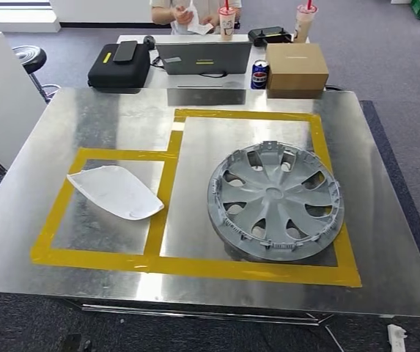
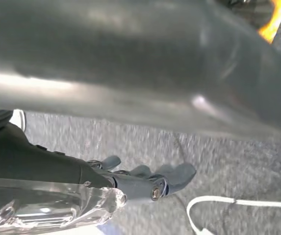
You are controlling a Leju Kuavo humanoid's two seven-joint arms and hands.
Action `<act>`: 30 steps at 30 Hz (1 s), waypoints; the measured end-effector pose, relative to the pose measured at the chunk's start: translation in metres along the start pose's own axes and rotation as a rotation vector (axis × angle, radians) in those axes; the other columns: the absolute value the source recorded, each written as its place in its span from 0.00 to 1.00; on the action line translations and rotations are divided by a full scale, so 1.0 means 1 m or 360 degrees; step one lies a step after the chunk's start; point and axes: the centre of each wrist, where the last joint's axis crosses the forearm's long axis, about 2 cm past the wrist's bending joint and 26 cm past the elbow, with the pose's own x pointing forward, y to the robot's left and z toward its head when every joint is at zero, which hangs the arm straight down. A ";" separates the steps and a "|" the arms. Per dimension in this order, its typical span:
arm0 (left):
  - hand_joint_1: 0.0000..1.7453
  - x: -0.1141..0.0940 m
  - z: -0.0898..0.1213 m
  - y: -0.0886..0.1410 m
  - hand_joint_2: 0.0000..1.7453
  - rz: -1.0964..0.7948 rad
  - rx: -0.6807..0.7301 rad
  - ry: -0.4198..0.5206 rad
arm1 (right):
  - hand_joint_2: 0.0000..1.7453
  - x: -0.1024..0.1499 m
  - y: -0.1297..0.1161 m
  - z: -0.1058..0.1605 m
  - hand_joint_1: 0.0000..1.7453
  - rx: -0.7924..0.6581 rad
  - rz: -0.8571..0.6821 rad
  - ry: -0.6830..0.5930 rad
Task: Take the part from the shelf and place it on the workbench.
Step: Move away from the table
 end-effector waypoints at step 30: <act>0.00 0.004 -0.002 -0.004 0.00 -0.0185 -0.0150 -0.0069 | 0.00 0.003 -0.005 -0.003 0.00 0.0105 0.0125 0.0035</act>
